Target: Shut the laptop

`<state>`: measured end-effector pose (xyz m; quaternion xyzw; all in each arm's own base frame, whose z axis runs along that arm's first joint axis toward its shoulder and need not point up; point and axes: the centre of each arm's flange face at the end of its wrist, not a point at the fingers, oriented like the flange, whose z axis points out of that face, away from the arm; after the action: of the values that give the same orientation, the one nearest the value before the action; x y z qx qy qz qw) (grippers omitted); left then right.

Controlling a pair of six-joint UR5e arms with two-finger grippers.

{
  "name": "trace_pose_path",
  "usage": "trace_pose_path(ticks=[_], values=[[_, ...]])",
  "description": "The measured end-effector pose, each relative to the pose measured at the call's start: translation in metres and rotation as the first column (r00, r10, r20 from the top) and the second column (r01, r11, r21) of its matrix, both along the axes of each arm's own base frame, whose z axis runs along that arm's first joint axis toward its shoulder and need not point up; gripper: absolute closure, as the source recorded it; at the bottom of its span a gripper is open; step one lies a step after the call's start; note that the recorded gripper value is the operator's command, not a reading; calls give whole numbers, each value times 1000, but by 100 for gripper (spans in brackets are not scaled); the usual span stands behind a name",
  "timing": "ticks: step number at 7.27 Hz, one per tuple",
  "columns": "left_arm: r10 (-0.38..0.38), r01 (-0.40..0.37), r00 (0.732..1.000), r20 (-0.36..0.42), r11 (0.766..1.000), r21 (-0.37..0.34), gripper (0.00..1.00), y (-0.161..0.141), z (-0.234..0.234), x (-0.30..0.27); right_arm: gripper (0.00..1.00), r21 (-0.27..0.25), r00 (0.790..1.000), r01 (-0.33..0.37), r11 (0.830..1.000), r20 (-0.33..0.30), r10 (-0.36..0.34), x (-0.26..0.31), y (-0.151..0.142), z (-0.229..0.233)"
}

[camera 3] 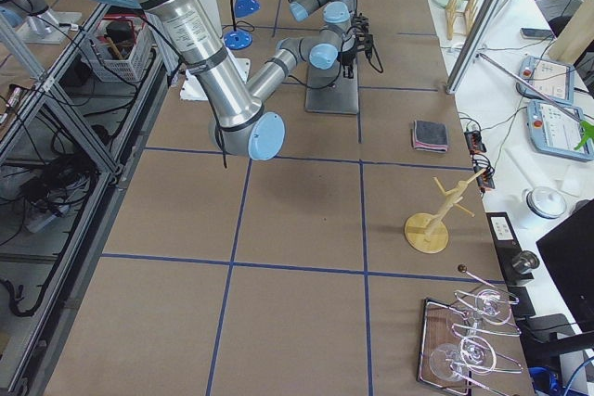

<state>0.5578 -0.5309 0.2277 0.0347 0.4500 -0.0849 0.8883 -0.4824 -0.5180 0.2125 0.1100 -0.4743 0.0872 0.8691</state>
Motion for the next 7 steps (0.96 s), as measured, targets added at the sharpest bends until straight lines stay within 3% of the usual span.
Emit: trace_pose_path(ticks=[3,4,5,7], values=[[2,-2,1000,7,1000,-6,100,-6,18,11,97,-15,1000,20,1000,23,-19,16,-8,-4],[3,-3,1000,7,1000,-6,54,-6,19,12,72,-14,999,18,1000,27,-18,19,-10,-5],[2,-2,1000,5,1000,-5,1,-6,18,11,1,-14,999,18,1000,32,-17,23,-10,-7],[-6,6,1000,-7,1000,-5,0,-9,10,-1,0,-32,998,30,999,57,-28,46,-15,-7]])
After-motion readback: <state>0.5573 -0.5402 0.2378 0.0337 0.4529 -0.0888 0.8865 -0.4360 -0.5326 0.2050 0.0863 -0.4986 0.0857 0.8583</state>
